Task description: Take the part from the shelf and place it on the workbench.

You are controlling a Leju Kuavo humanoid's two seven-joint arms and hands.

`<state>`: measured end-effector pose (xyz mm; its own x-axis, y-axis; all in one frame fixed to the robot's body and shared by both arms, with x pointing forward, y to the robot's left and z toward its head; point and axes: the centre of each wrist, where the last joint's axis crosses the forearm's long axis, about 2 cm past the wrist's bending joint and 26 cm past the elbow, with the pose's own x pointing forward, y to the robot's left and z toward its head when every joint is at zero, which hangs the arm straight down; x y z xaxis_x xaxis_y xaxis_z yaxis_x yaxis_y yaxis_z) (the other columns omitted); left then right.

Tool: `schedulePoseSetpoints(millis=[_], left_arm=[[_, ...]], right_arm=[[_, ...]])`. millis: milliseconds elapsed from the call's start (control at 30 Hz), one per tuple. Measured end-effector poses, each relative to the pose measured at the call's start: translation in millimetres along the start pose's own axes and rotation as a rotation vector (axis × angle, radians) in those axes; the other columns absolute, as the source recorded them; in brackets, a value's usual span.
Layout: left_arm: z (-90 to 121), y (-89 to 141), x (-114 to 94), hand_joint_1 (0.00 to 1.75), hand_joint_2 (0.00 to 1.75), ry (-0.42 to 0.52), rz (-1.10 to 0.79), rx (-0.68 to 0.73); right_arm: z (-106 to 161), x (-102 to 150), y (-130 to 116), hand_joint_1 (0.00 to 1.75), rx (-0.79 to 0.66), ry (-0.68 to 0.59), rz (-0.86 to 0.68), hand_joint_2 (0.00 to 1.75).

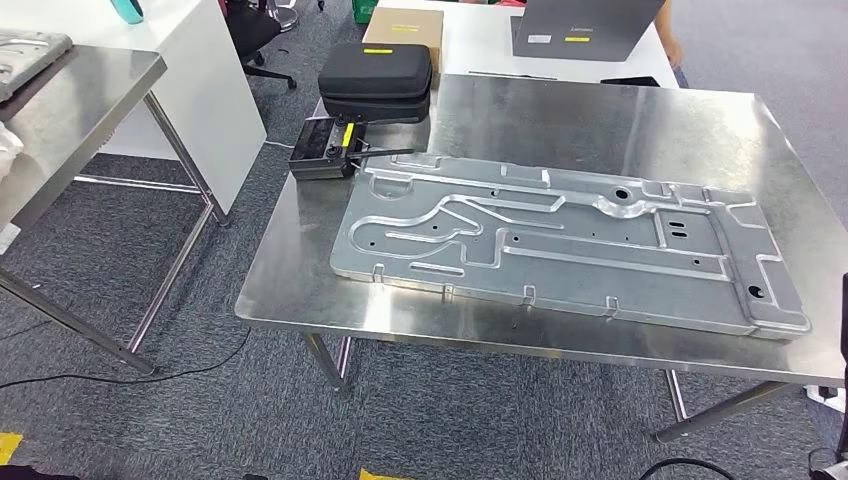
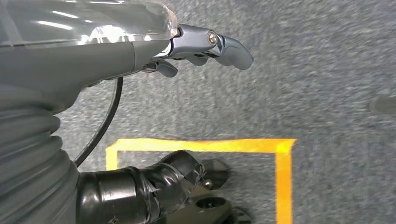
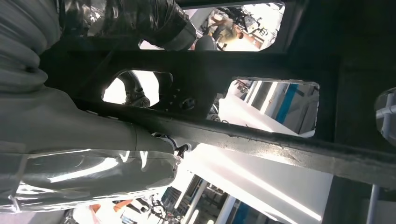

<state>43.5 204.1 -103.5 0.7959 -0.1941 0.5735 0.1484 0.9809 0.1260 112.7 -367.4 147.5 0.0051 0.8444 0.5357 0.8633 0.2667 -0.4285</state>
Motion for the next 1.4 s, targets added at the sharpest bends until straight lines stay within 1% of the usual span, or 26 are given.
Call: schedulePoseSetpoints(millis=[267, 867, 1000, 1133, 1400], left_arm=[[-2.6, 0.9, 5.0, 0.0, 1.75, -0.001, -0.004, 0.024], [-2.4, 1.4, 3.8, 0.0, 1.75, -0.017, 0.01, -0.005], [-2.1, 1.3, 3.4, 0.0, 0.0, -0.006, 0.011, 0.007], [-2.8, 1.8, 4.7, 0.0, 0.0, 0.003, -0.002, 0.021], [-2.8, 1.7, 4.8, 0.0, 0.0, 0.005, -0.003, 0.022]], right_arm=[[-3.2, -0.2, 1.5, 1.75, 0.003, -0.001, -0.012, 1.75], [-6.1, -0.9, 4.5, 1.72, 0.014, -0.018, -0.021, 1.75], [-7.4, -0.7, 5.5, 1.72, 0.023, -0.039, -0.005, 1.75], [-11.0, 2.0, 8.8, 1.73, 0.039, -0.082, 0.023, 1.75], [-13.5, 4.7, 12.0, 1.73, 0.04, -0.095, 0.015, 1.75]])
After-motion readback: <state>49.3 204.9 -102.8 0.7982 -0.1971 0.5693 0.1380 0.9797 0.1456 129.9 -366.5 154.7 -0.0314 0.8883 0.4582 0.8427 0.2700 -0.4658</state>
